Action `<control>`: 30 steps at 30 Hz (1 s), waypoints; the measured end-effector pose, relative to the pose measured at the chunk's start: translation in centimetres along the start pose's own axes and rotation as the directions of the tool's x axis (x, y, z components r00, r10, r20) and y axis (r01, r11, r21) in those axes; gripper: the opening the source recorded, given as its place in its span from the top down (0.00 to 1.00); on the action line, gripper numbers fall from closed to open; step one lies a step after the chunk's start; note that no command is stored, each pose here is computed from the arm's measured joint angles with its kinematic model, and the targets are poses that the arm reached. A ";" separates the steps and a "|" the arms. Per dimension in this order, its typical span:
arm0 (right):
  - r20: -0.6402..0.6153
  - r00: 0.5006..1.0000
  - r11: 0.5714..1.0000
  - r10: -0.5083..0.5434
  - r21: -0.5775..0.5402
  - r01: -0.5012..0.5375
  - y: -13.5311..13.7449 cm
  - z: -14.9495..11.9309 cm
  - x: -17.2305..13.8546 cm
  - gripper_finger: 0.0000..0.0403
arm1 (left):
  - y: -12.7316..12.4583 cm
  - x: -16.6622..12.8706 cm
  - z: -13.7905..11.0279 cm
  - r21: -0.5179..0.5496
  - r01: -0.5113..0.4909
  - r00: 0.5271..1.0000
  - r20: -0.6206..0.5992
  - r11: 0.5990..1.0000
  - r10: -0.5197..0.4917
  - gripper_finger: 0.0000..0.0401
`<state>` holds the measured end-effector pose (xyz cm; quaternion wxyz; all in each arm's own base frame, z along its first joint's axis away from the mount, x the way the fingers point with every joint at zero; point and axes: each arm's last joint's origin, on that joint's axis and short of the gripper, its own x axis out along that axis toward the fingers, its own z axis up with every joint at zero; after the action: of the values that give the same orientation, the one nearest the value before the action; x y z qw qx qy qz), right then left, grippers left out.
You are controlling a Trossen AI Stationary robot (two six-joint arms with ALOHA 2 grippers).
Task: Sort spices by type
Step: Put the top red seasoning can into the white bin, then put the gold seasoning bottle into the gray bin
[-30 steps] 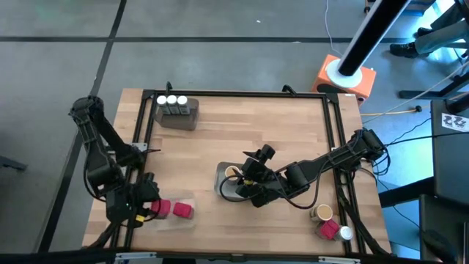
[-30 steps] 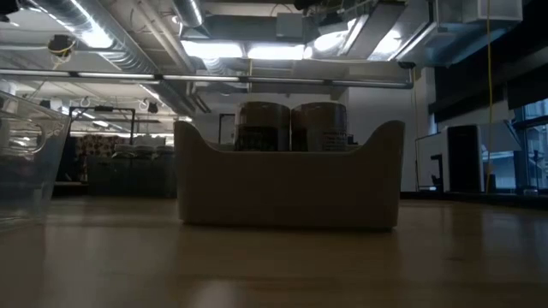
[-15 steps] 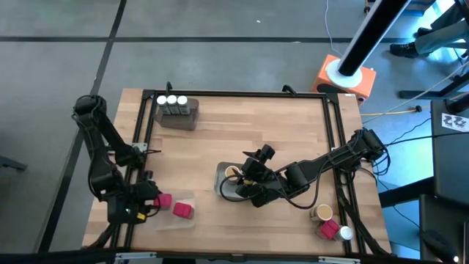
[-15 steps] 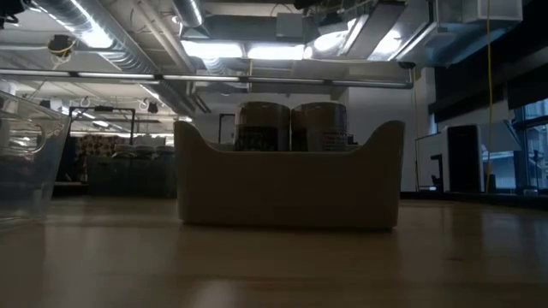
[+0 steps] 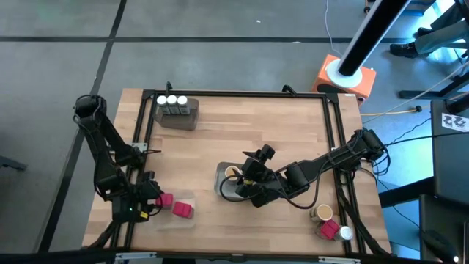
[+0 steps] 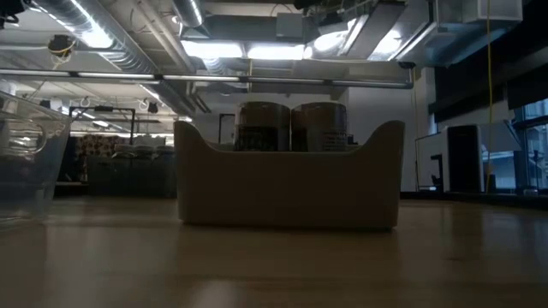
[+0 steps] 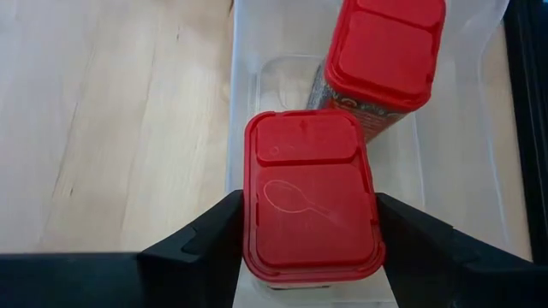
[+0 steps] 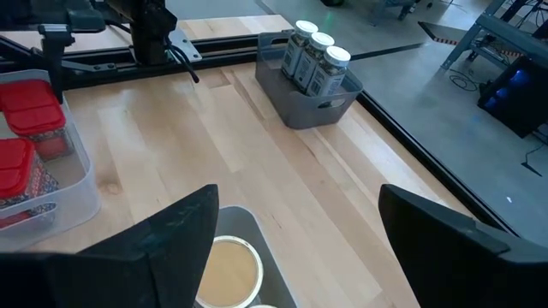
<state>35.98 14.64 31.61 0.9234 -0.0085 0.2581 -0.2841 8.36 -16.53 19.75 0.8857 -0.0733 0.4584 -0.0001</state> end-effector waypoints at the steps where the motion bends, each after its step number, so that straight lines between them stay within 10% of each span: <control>1: 0.000 1.000 1.000 0.000 0.000 0.000 0.0 0.0 0.0 0.20 | 0.0 0.0 0.0 -0.003 0.000 1.000 -0.003 1.000 0.000 0.46; 16: 0.000 1.000 1.000 0.000 0.000 0.000 0.0 0.0 0.0 0.20 | 0.2 -0.7 0.4 0.025 0.056 0.994 -0.093 0.998 -0.054 0.35; 30: 0.000 1.000 1.000 0.000 0.000 0.000 0.0 0.0 0.0 0.20 | 1.3 -4.3 5.2 0.048 0.123 0.958 0.254 0.991 -0.131 0.35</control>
<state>35.99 14.64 31.62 0.9234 -0.0083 0.2579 -0.2841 10.02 -14.26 25.98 0.9368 -0.0877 0.3343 -0.0548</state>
